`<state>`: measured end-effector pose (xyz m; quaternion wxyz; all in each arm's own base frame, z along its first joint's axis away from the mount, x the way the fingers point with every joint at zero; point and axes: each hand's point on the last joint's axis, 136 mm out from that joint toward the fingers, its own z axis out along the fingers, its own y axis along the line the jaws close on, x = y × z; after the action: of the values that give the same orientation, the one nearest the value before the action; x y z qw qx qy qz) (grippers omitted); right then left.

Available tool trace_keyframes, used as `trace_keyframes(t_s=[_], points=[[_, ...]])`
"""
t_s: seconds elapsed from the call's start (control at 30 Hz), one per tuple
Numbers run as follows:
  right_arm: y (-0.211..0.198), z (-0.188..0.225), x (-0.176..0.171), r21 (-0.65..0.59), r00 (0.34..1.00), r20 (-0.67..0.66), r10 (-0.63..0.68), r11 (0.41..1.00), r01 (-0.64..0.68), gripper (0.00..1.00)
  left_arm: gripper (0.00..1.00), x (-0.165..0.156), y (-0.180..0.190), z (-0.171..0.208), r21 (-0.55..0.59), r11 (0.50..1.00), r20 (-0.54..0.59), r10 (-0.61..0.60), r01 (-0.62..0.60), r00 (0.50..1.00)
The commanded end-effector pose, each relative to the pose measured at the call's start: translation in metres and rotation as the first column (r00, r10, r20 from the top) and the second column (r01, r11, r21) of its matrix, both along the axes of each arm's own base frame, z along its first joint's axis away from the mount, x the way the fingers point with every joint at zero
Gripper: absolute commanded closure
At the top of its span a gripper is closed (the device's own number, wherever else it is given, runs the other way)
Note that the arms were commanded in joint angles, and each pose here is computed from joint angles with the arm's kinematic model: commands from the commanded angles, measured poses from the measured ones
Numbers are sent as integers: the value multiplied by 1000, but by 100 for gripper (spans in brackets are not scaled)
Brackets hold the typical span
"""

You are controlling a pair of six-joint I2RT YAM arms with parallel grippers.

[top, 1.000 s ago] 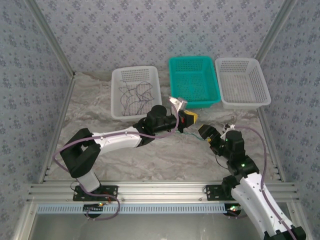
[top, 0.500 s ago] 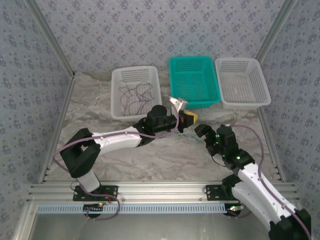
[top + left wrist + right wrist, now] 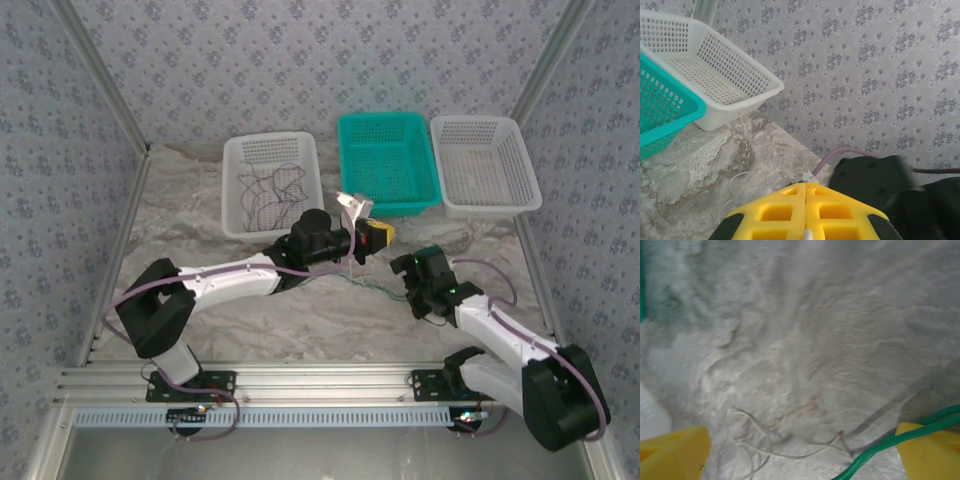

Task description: Untangle the cables

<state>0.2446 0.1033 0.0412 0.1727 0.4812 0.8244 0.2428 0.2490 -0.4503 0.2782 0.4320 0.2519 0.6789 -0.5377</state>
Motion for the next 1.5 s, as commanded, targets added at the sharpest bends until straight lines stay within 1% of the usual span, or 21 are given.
trace_keyframes(t_s=[0.0, 0.07, 0.17, 0.27, 0.37, 0.43, 0.5, 0.6, 0.67, 0.73, 0.97, 1.07, 1.17, 1.23, 1.33, 1.37, 1.4, 1.43, 1.47], points=[[-2, -6, 0, 14, 993, -86, -82, 996, 83, 18, 100, -7, 7, 28, -64, 998, 46, -2, 5, 999], [-1, -11, 2, 22, 991, -94, -97, 995, 99, 36, 100, -7, 8, 29, -65, 998, 48, 0, 4, 999], [-6, -15, 3, 14, 987, -96, -130, 991, 132, 73, 100, -8, 12, 31, -58, 998, 58, 10, -7, 998], [-15, -17, 1, -5, 984, -91, -155, 988, 156, 99, 100, -9, 19, 33, -52, 998, 70, 29, -25, 997], [-31, -20, -7, -50, 975, -97, -202, 979, 198, 100, 100, -7, 33, 41, -48, 997, 89, 72, -68, 993], [-46, -21, -14, -86, 964, -99, -248, 967, 240, 100, 100, -2, 48, 44, -18, 991, 81, 133, -132, 988], [-62, -18, -19, -117, 949, -83, -305, 949, 294, 100, 100, 4, 67, 45, 10, 981, 75, 191, -192, 979], [-86, -7, -26, -188, 927, -56, -371, 916, 355, 100, 100, 6, 99, 50, 16, 964, 90, 264, -266, 960], [-102, 2, -30, -246, 917, -33, -398, 892, 379, 100, 100, 7, 122, 52, 31, 944, 91, 326, -329, 941], [-113, 6, -31, -292, 911, -23, -411, 874, 388, 100, 100, 9, 149, 48, 75, 913, 84, 394, -401, 915], [-126, 3, -30, -346, 909, -43, -414, 860, 375, 100, 100, -1, 226, 42, 93, 826, 63, 552, -556, 831], [-136, 2, -30, -366, 898, -50, -437, 844, 391, 100, 100, -3, 261, 35, 150, 758, 55, 635, -635, 770], [-149, 5, -27, -384, 883, -42, -467, 824, 417, 100, 100, -1, 300, 22, 262, 654, 45, 726, -709, 686], [-157, 8, -25, -396, 877, -40, -479, 813, 426, 100, 100, 0, 328, 14, 342, 572, 47, 782, -746, 622], [-164, 10, -20, -396, 871, -46, -489, 809, 434, 100, 100, 2, 360, 17, 382, 486, 55, 837, -786, 545], [-164, 9, -18, -390, 872, -49, -487, 813, 432, 100, 100, 2, 366, 20, 377, 475, 51, 846, -795, 530], [-163, 9, -15, -383, 878, -51, -475, 822, 423, 100, 100, 3, 370, 25, 358, 481, 40, 848, -800, 528], [-162, 11, -12, -380, 884, -49, -464, 828, 413, 100, 100, 4, 365, 33, 320, 520, 20, 832, -792, 555], [-161, 12, -10, -377, 890, -49, -454, 833, 404, 100, 100, 5, 357, 42, 274, 570, 6, 804, -775, 594]])
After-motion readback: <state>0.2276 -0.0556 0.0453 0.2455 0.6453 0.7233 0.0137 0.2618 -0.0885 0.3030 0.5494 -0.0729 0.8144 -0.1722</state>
